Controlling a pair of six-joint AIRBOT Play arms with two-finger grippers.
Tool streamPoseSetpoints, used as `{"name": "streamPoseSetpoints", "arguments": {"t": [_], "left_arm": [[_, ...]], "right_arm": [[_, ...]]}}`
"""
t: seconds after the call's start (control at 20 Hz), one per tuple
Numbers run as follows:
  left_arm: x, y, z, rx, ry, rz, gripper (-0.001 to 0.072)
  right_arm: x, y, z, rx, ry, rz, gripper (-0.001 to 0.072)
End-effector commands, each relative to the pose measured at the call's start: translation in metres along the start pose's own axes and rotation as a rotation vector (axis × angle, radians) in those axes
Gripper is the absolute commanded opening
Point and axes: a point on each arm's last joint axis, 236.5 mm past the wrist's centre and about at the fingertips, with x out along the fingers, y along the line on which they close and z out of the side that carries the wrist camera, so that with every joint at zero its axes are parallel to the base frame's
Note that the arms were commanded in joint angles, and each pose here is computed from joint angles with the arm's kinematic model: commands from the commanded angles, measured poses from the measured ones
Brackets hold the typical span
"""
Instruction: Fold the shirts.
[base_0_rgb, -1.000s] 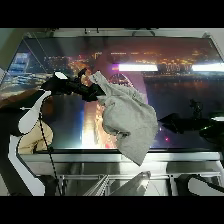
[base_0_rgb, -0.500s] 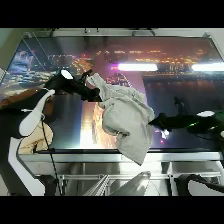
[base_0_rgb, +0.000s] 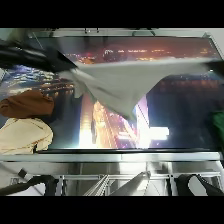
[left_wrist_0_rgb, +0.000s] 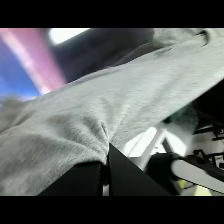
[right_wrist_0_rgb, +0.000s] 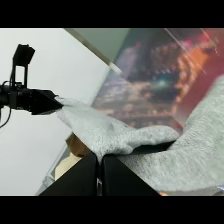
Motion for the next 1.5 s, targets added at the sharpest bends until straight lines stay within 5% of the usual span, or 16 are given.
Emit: {"name": "streamPoseSetpoints", "arguments": {"t": [0.0, 0.25, 0.5, 0.7, 0.75, 0.8, 0.9, 0.95, 1.0, 1.05, 1.25, 1.45], "left_arm": [[-0.054, -0.141, -0.001, 0.249, -0.175, -0.148, 0.0019], [-0.085, -0.140, 0.023, 0.416, -0.378, 0.156, 0.0029], [0.000, -0.029, 0.032, 0.246, -0.157, 0.110, 0.0029], [0.104, 0.103, 0.014, 0.045, 0.027, 0.070, 0.0030], [0.126, 0.129, 0.008, 0.014, 0.070, 0.055, 0.0113], [0.143, 0.152, 0.001, -0.021, 0.115, 0.034, 0.0323], [0.156, 0.185, -0.008, -0.140, 0.182, 0.006, 0.0340], [0.150, 0.196, -0.011, -0.201, 0.210, -0.002, 0.0340], [0.136, 0.208, -0.015, -0.268, 0.238, 0.006, 0.0340], [0.119, 0.220, -0.025, -0.356, 0.283, 0.035, 0.0340], [0.057, 0.237, -0.115, -0.660, 0.569, 0.169, 0.0340], [0.039, 0.237, -0.207, -0.752, 0.669, 0.373, 0.0340]], "right_arm": [[-0.012, 0.129, 0.009, -0.302, -0.085, 0.118, 0.0017], [-0.003, 0.094, -0.021, -0.335, 0.030, -0.095, 0.0017], [0.041, -0.019, -0.086, -0.091, 0.198, -0.185, 0.0017], [0.065, -0.139, -0.158, 0.047, 0.315, -0.407, 0.0018], [0.066, -0.168, -0.173, 0.085, 0.327, -0.463, 0.0017], [0.065, -0.193, -0.185, 0.122, 0.338, -0.513, 0.0018], [0.057, -0.239, -0.207, 0.195, 0.377, -0.596, 0.0030], [0.049, -0.258, -0.212, 0.229, 0.389, -0.631, 0.0193], [0.037, -0.276, -0.210, 0.266, 0.379, -0.665, 0.0463], [0.022, -0.291, -0.203, 0.296, 0.358, -0.698, 0.0594], [-0.036, -0.325, -0.166, 0.414, 0.281, -0.741, 0.0599], [-0.043, -0.350, -0.177, 0.522, 0.336, -0.686, 0.0598]]}}
